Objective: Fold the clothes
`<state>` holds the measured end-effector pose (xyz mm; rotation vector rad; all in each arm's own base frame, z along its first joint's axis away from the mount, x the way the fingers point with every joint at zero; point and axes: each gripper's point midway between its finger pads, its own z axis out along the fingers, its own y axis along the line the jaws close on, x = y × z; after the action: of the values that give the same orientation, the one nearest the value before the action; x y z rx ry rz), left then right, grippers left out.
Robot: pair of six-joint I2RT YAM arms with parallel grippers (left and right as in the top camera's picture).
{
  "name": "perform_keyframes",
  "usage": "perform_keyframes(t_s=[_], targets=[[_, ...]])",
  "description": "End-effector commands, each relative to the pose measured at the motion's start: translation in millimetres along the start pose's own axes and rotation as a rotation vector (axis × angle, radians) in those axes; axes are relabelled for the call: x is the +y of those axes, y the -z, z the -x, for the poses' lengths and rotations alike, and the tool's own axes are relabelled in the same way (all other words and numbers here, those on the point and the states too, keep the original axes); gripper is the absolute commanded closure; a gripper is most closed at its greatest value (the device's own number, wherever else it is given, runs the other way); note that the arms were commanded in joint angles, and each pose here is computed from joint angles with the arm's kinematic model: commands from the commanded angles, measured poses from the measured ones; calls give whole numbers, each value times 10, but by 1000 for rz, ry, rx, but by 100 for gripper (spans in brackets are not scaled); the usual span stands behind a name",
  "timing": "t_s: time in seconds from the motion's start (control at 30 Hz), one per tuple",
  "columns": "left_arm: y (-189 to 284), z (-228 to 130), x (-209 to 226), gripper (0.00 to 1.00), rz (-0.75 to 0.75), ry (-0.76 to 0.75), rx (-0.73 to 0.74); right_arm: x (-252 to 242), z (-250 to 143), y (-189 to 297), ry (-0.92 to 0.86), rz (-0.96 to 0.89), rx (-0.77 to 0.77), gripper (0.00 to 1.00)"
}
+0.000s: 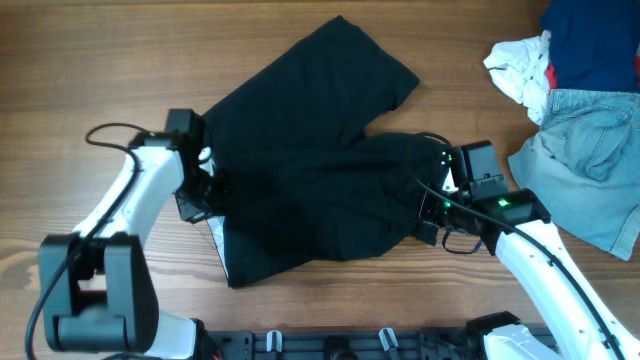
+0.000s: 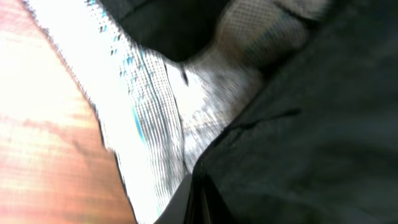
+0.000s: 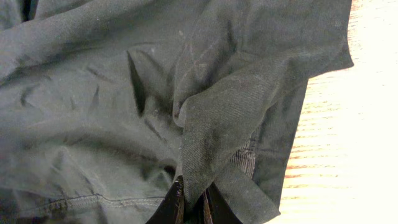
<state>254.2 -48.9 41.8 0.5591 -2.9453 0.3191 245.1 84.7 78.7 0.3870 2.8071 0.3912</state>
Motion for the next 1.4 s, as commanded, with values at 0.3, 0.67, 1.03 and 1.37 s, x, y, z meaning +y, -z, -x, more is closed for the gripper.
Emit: perform_keyframes(t_s=[0.3, 0.67, 1.03, 1.37], targets=[[40, -1025, -89, 96, 23, 109, 327, 17, 71, 27, 17, -7, -22, 91], [-340, -1762, 178, 96, 258, 198, 462, 58, 141, 30, 22, 10, -51, 91], [-299, -1718, 87, 0, 222, 171, 432, 388, 470, 427, 146, 84, -129, 10], [225, -741, -383, 0, 20, 93, -27, 831, 1353, 770, 249, 127, -402, 0]])
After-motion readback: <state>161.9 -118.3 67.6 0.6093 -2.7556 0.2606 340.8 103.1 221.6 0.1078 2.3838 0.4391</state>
